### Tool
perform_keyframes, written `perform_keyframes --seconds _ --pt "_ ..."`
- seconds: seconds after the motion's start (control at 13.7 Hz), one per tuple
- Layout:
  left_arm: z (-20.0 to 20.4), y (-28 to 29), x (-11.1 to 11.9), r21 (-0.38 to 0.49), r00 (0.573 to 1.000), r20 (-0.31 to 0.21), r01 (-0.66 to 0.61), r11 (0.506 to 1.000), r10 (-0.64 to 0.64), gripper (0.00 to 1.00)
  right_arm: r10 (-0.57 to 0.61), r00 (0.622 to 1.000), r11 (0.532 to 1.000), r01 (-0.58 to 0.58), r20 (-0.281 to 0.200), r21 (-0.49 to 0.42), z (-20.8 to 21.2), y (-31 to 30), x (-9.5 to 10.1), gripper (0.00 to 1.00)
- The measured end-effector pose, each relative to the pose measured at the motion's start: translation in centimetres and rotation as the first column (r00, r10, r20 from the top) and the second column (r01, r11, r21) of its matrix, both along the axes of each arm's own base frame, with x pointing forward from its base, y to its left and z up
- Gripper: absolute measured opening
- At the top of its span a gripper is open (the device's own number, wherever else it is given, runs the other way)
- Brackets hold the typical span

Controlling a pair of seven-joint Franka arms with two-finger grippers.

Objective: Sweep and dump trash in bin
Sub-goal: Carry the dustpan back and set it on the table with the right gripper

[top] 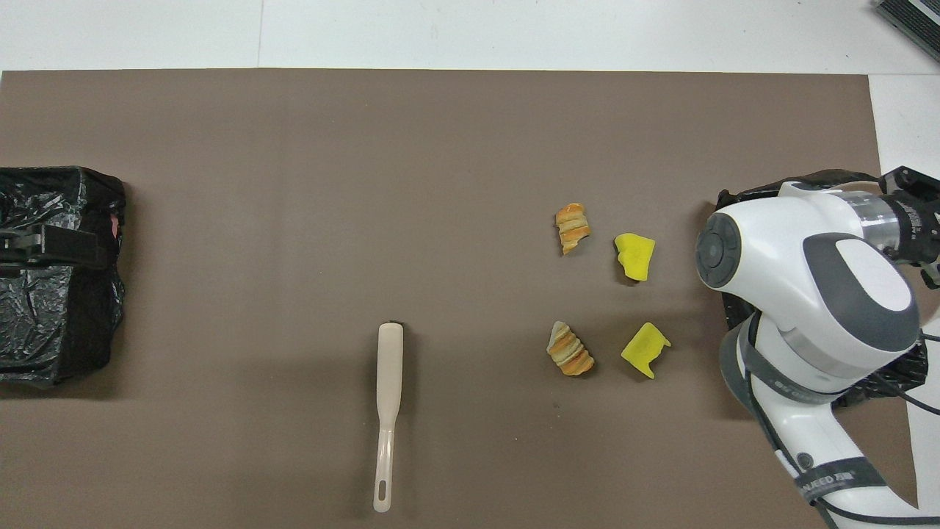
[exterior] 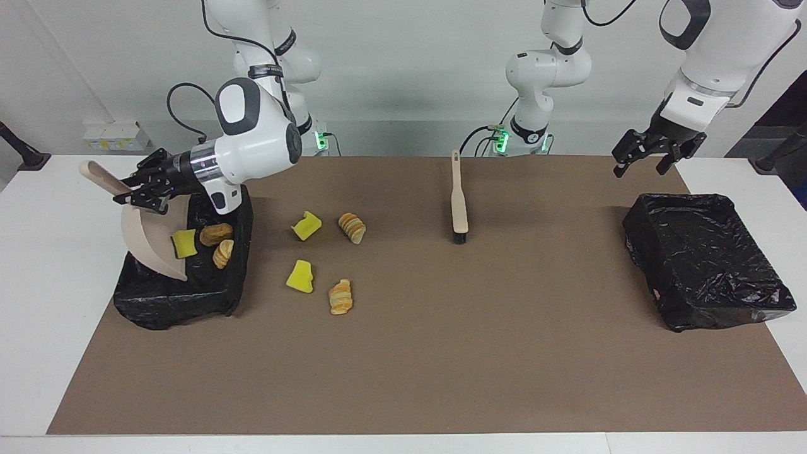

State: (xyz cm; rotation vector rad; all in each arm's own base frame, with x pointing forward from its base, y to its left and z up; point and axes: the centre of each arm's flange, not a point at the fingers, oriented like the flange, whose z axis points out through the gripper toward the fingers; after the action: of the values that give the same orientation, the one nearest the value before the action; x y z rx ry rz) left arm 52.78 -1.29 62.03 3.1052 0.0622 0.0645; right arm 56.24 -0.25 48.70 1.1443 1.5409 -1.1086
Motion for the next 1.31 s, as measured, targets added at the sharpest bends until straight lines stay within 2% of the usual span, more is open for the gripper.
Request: perform_keyframes --seconds 0.22,0.44,0.66,0.95,1.09,1.31 --pt "0.2 0.0 0.0 0.001 1.0 0.002 0.016 1.0 -0.016 1.0 0.061 0.998 0.996 -0.06 0.023 -0.062 1.2 1.1 0.6 0.32" --pt "0.2 0.0 0.0 0.001 1.0 0.002 0.017 1.0 -0.017 1.0 -0.01 1.0 1.0 0.01 0.005 0.007 0.3 0.2 0.0 0.32" --pt "0.2 0.0 0.0 0.001 1.0 0.001 0.017 1.0 -0.017 1.0 -0.025 0.999 0.999 0.024 0.04 0.025 2.1 0.7 0.2 0.32" --pt "0.1 0.0 -0.1 0.001 1.0 -0.005 0.018 1.0 -0.018 1.0 -0.067 0.987 0.98 0.037 0.148 0.194 6.4 3.7 0.5 0.32" --pt "0.1 0.0 -0.1 0.001 1.0 -0.007 0.019 1.0 -0.019 1.0 -0.098 0.974 0.963 0.04 0.206 0.267 7.1 5.2 0.7 0.32" --pt "0.1 0.1 -0.1 0.001 1.0 -0.009 0.017 1.0 -0.017 1.0 -0.257 0.931 0.875 0.111 0.258 0.471 6.2 7.5 2.1 0.32"
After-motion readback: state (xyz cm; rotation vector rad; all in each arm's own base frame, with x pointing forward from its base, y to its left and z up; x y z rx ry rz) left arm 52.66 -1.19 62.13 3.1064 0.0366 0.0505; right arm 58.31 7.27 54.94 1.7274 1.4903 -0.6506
